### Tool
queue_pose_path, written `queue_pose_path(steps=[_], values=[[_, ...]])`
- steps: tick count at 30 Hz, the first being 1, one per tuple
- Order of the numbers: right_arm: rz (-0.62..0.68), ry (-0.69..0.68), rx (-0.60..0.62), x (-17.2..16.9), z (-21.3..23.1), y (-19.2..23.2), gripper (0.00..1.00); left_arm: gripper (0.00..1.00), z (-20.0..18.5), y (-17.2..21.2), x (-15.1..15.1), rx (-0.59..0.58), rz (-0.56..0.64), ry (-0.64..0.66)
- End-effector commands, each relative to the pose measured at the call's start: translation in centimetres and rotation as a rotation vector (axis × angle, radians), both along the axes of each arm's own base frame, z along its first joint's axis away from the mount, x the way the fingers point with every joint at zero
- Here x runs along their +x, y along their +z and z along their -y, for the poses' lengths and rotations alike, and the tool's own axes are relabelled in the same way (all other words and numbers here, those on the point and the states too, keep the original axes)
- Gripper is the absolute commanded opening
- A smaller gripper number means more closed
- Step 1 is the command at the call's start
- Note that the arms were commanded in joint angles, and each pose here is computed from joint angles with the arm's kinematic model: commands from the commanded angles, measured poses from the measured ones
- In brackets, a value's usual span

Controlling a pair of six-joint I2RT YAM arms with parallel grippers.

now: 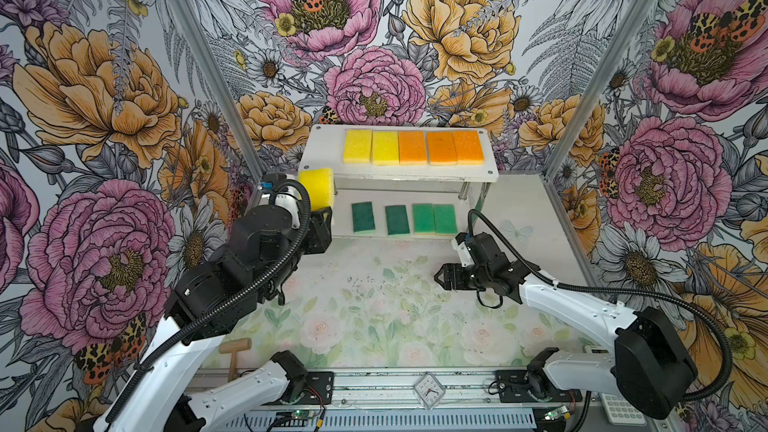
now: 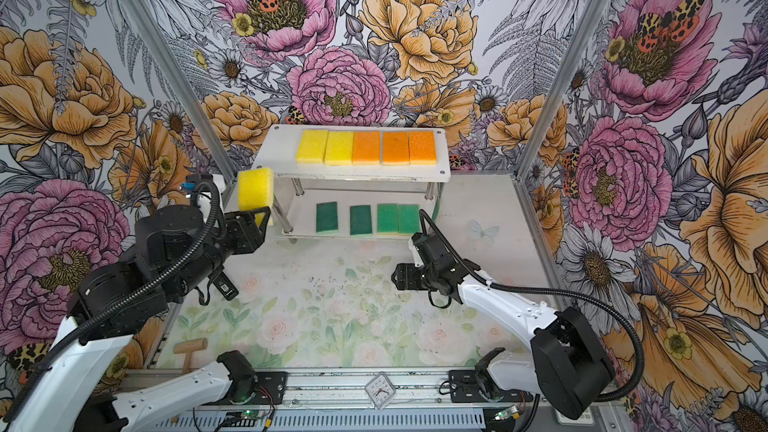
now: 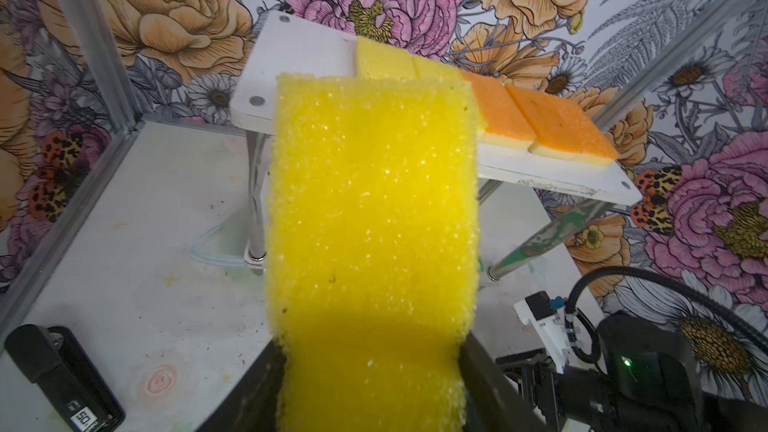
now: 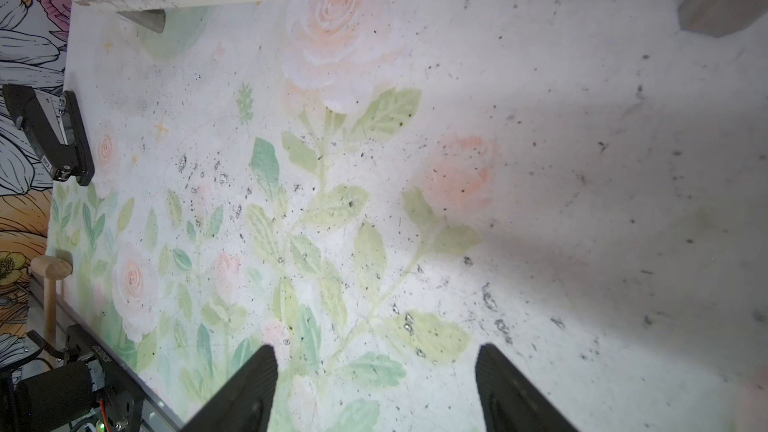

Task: Place and organize the cleaning sponges onto the shelf
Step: 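Carry the yellow sponge up to the top shelf beside the yellow sponges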

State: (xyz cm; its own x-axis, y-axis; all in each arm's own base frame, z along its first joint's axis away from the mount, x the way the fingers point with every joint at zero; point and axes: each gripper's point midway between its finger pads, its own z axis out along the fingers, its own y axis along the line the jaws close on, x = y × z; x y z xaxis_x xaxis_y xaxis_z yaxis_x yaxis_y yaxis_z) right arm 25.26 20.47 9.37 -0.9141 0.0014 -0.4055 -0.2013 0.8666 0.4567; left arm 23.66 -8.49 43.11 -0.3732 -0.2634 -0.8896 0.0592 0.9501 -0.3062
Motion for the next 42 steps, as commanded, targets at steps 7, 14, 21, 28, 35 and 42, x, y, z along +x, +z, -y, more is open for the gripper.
queue_pose_path(steps=[7,14,21,28,35,42], values=[[0.022,-0.024,0.031,0.8,-0.2,1.3,0.77,0.56,-1.5,1.7,5.3,0.055,-0.037,-0.003],[0.016,-0.033,0.029,0.7,-0.1,1.1,0.77,0.56,-1.8,2.5,9.7,0.055,-0.058,-0.021],[0.016,-0.041,0.03,0.6,0.0,1.0,0.77,0.56,-2.0,1.6,14.0,0.088,-0.096,-0.04],[0.013,-0.046,0.031,0.5,0.1,1.0,0.77,0.56,-1.4,0.6,17.1,0.098,-0.123,-0.066],[0.014,-0.05,0.028,0.4,0.3,0.9,0.77,0.56,-1.2,-1.1,19.4,0.119,-0.161,-0.06],[0.013,-0.051,0.025,0.4,0.3,0.8,0.77,0.55,-0.8,-2.2,21.2,0.118,-0.187,-0.067]])
